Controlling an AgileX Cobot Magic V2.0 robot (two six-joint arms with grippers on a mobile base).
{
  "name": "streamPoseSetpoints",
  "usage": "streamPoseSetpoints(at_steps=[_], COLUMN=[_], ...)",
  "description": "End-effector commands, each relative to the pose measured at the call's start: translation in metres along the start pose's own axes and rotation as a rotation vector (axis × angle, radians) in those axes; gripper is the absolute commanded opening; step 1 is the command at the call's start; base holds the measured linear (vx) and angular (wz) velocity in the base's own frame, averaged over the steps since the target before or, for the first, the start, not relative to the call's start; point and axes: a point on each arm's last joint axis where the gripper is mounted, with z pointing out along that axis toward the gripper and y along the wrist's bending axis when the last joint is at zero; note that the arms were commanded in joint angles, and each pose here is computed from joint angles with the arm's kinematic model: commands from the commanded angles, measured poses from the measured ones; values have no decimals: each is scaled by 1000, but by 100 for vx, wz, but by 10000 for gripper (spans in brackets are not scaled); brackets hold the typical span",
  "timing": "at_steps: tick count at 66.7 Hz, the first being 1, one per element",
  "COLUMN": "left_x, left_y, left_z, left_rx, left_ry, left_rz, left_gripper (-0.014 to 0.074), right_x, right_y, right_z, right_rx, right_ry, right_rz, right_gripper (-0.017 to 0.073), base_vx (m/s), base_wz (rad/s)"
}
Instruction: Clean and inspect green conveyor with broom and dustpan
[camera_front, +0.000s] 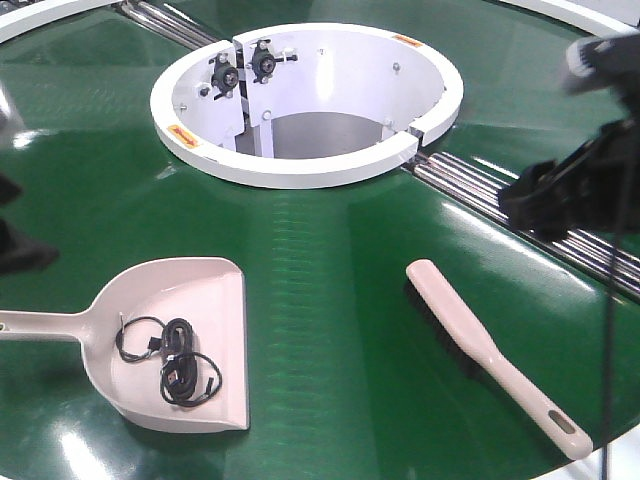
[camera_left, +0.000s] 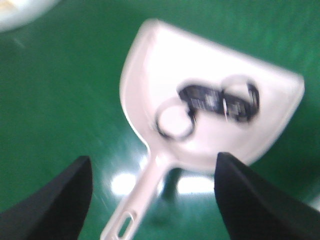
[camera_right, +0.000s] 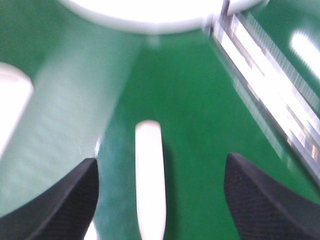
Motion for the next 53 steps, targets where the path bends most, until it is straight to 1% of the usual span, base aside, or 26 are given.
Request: streamPoseSetpoints(at_steps=[1, 2, 6, 12, 19, 24, 28, 33, 38, 42, 45, 48, 53], left_x=[-13, -13, -10, 0, 21, 43, 63, 85, 106, 122, 131, 140, 149], left_y=[-3, -4, -9, -19, -34, -50, -63, -78, -92, -102, -108, -113, -116], left_z=[-43, -47, -64, -78, -78, -70, -60, -48, -32, -18, -9, 0, 11], left_rx=[-149, -159, -224, -297, -355, -392, -418, -462, -485, -476, -470, -473, -501], left_ry=[-238, -252, -346, -468, -580, -651, -691, -742, -763, -773, -784, -797, -822], left_rz=[-87, -91, -160, -257, -349, -408, -431, -437, -448, -492, -526, -549, -552], left_gripper=[458, 456, 442, 425, 415, 412, 412, 412, 412, 412, 412, 412, 412], right_x=[-13, -13, -6, 13, 40, 64, 80, 102, 124, 140, 151, 160, 173], right_y=[-2, -2, -2, 0, 2, 4, 6, 7, 9, 11, 12, 13, 14], right_z=[-34, -38, -45, -56, -63, -70, -75, -81, -80, -78, -76, -74, -67], right_rx=[21, 22, 25, 32, 39, 42, 46, 50, 52, 51, 49, 51, 55], right_ry=[-209, -222, -261, -336, -445, -516, -567, -626, -665, -698, -733, -776, -820], right_rz=[-4, -4, -5, -8, -9, -8, -10, -9, -9, -1, 8, 7, 4], right_gripper=[491, 489, 482, 468, 458, 454, 454, 454, 454, 454, 454, 454, 454], base_vx=[0, 0, 0, 0, 0, 0, 0, 0, 0, 0, 0, 0, 0], base_wz=[0, 0, 0, 0, 0, 0, 0, 0, 0, 0, 0, 0, 0])
